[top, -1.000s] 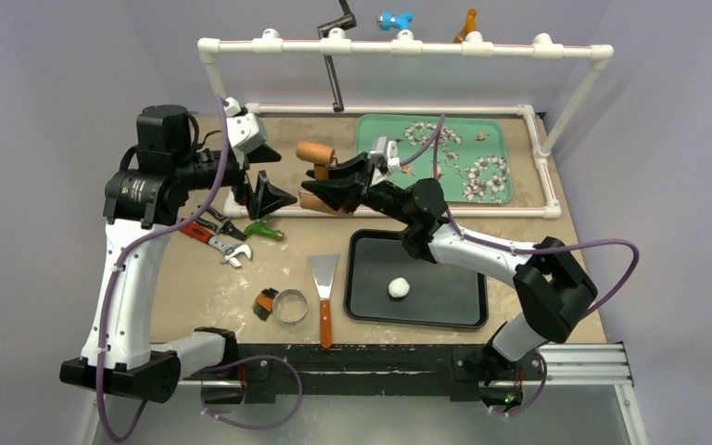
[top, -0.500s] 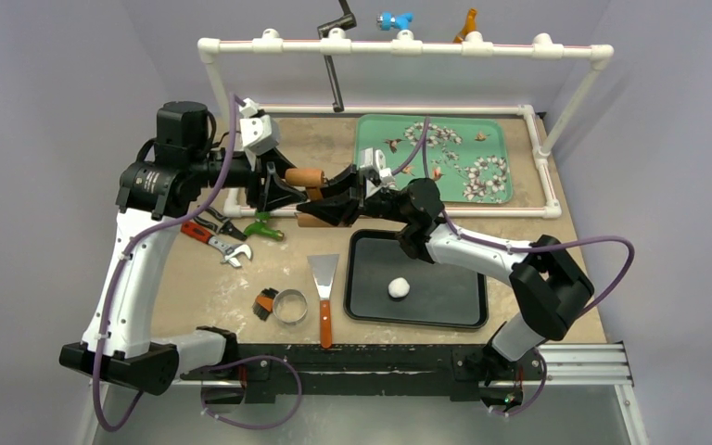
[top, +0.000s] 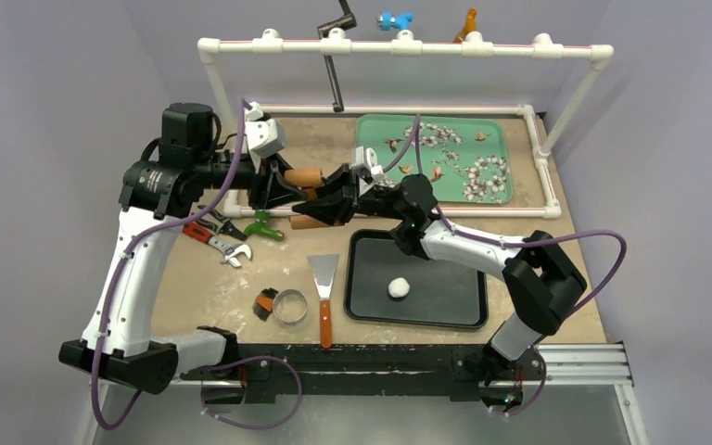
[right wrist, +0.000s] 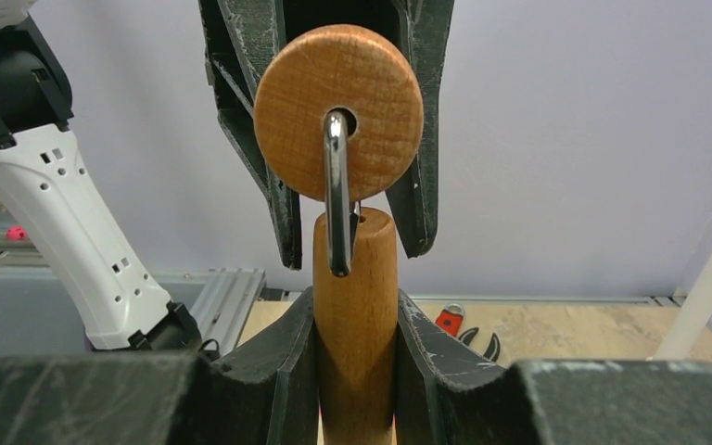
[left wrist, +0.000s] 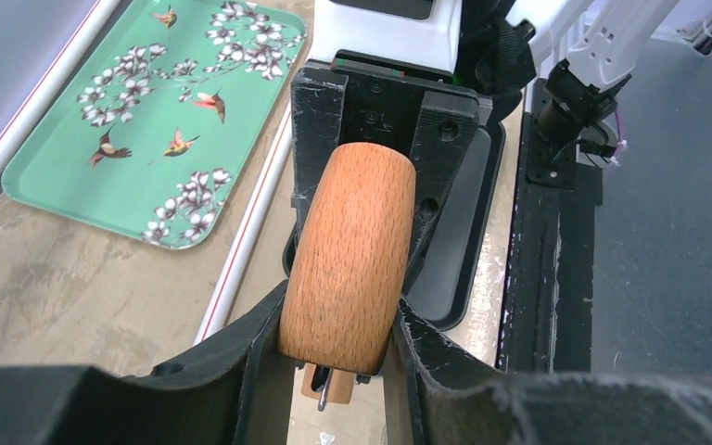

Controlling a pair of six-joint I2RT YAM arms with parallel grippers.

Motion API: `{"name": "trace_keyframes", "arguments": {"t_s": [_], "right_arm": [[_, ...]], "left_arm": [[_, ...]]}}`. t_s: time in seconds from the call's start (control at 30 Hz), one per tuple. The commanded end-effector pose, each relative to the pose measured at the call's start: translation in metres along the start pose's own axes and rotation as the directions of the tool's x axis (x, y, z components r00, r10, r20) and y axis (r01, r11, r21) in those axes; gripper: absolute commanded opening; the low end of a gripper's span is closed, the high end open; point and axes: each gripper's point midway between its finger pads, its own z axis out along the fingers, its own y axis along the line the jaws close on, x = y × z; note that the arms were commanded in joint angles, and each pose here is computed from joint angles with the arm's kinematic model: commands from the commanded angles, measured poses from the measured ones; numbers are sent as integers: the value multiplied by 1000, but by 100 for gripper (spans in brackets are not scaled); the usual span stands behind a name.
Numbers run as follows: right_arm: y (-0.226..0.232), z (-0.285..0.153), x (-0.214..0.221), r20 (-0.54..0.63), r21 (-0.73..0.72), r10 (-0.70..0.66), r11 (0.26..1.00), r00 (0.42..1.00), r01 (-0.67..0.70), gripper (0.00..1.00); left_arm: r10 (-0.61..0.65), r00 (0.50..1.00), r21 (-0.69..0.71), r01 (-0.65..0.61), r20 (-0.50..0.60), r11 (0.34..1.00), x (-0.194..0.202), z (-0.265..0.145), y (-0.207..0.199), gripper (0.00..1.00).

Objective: Roll out the dumpling wrappers from the dough

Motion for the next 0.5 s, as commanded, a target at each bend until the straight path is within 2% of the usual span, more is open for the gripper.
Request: {"name": "trace_keyframes", "arguments": {"t_s": [0.0, 0.03, 0.1, 0.13, 0.17, 0.3, 0.43, 0.47], "right_arm": [[-9, 10, -16, -6, 23, -63, 998, 998, 64, 13], [-11, 9, -9, -38, 29, -62, 998, 997, 63, 31], [-16, 5, 1, -124, 46, -77, 995, 989, 83, 60], [-21, 1, 12, -182, 63, -76, 994, 980, 89, 70], [-24, -1, 16, -209, 79, -72, 993, 975, 90, 74], [-35, -10, 37, -283, 131, -44, 988, 958, 84, 76], [-40, -16, 41, -298, 154, -32, 985, 954, 81, 77], [-39, -17, 39, -308, 149, -28, 986, 951, 77, 81]], "left_arm": [[33, 999, -46, -34, -22, 998, -1, -4, 5, 0], [38, 999, -51, -39, -35, 998, 3, -4, 6, 0], [49, 997, -68, -53, -65, 996, 13, -4, 9, 0], [51, 996, -71, -57, -78, 996, 17, -4, 10, 0], [47, 995, -73, -54, -87, 996, 20, -4, 11, 0], [13, 992, -61, -20, -124, 998, 35, 3, 15, 0], [-7, 985, -40, 0, -171, 999, 52, 8, 15, 0], [-6, 984, -38, -1, -179, 999, 55, 8, 14, 0]]}}
